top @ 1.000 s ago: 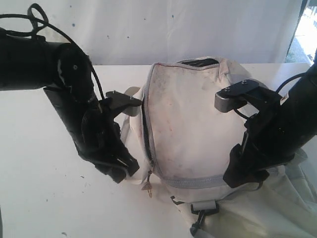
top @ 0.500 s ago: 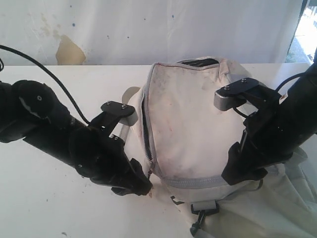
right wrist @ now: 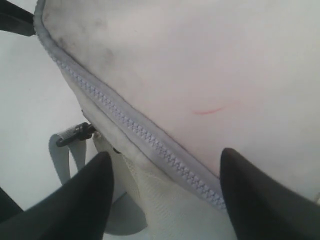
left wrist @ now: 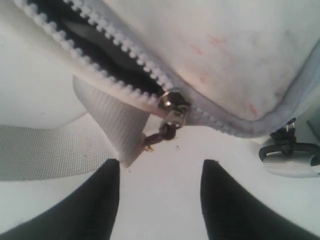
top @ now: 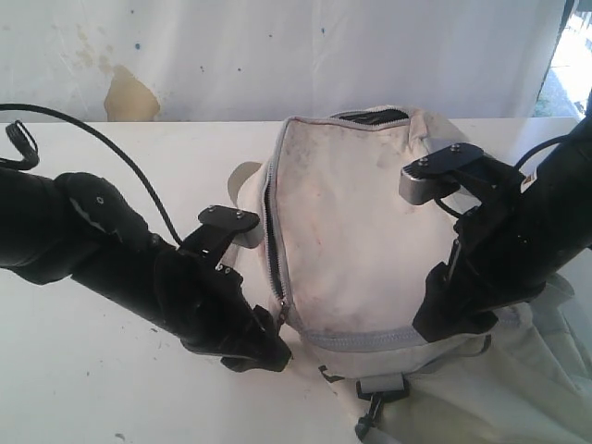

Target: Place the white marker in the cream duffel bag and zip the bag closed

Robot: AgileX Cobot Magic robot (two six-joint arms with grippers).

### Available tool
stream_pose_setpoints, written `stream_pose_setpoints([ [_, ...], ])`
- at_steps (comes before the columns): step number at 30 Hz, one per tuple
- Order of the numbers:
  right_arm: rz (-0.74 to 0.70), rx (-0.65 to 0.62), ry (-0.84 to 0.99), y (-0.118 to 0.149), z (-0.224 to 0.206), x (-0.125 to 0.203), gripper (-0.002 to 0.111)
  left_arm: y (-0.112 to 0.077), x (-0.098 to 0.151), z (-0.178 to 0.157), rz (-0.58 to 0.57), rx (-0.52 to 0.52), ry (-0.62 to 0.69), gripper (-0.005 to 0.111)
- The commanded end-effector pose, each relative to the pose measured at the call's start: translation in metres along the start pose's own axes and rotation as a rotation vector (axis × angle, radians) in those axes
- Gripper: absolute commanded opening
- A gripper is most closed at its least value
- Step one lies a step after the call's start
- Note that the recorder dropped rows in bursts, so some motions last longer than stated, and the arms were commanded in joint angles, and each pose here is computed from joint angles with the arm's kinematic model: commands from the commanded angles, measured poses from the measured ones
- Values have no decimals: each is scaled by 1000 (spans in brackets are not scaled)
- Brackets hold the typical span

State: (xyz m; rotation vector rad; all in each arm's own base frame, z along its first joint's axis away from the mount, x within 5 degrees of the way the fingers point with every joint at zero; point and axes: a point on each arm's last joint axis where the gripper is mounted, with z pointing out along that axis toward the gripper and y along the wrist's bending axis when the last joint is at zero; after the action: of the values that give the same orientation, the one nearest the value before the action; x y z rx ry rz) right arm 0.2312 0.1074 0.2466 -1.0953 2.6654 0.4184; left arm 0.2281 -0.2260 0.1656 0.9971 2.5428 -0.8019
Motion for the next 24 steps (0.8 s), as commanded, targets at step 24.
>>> stream_pose_setpoints([
  [24, -12, 7, -8, 0, -1, 1, 58, 8, -18, 21, -27, 5, -74, 5],
])
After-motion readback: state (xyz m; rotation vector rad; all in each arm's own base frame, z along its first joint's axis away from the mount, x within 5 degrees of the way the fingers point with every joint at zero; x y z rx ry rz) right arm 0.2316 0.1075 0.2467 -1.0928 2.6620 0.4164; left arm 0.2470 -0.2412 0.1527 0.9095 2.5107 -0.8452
